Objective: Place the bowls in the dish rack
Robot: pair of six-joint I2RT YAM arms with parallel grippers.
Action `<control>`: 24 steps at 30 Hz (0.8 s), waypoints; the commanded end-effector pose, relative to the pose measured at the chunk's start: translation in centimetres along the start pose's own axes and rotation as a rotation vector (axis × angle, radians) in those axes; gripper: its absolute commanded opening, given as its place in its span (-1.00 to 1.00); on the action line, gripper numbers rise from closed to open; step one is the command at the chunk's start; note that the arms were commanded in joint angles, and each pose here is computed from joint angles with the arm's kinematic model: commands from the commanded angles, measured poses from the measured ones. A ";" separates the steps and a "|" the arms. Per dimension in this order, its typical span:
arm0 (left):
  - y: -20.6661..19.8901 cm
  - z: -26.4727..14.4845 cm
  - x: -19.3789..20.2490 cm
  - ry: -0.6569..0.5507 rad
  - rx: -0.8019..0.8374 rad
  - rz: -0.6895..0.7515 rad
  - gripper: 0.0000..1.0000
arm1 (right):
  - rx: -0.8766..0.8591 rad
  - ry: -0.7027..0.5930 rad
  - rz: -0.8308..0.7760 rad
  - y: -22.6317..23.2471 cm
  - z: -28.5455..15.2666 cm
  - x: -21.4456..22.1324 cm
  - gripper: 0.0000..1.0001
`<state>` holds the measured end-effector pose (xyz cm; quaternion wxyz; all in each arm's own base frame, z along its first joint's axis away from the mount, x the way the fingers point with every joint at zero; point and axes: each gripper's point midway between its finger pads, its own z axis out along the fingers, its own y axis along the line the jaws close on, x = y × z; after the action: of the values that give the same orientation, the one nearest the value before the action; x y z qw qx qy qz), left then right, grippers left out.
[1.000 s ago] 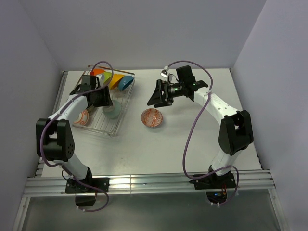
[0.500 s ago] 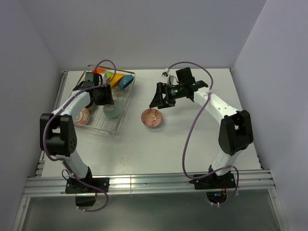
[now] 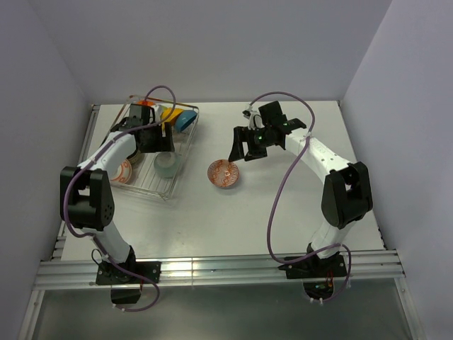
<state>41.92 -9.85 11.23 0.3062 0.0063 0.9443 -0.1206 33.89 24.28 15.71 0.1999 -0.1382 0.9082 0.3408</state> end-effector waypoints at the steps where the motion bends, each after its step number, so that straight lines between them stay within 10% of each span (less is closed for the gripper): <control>1: -1.1 -1.8 -2.8 -0.076 0.014 0.051 0.63 | 0.109 -0.036 -0.052 -1.7 -1.0 -1.1 0.69; 14: -6.8 -15.1 -9.4 -0.473 0.237 0.202 0.82 | 0.261 0.001 -0.096 -6.0 1.3 -0.3 0.47; 24: -7.6 -21.5 -6.6 -0.609 0.289 0.207 0.99 | 0.271 0.042 -0.103 -7.5 6.0 0.0 0.29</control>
<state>34.65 -11.81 34.90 0.5888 0.1118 0.7721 -0.2112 36.52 21.58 7.25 0.1862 -0.1517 0.9498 0.2006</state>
